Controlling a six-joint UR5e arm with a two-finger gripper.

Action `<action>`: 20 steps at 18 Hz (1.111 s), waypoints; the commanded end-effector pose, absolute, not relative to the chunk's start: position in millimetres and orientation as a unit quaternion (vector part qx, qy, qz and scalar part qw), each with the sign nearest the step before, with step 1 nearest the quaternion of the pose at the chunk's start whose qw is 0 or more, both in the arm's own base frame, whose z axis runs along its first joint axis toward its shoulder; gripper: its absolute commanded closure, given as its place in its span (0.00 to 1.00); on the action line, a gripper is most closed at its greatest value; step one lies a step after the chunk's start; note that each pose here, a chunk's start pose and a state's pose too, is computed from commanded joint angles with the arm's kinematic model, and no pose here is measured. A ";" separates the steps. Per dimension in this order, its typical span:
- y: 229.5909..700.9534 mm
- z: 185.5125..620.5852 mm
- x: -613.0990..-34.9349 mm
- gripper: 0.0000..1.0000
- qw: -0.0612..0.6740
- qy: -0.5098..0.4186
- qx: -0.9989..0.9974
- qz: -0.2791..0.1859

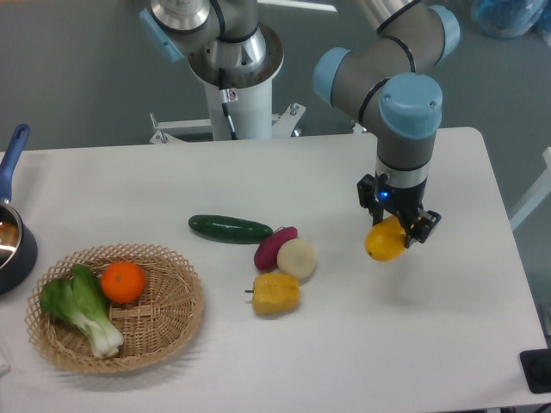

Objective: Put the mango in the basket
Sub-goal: 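Carry the held yellow mango over to the wicker basket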

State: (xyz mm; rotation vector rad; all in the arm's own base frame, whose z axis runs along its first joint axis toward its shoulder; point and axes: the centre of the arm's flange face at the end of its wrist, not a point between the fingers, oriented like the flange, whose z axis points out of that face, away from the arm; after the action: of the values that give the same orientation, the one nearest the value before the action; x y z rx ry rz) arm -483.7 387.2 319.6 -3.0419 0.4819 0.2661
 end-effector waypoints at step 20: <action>548.7 318.7 -339.9 0.58 0.099 0.156 -0.981 0.059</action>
State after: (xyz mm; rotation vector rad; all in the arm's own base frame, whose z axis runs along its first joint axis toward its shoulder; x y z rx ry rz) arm -339.9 548.7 318.7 -2.9008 0.4603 0.1753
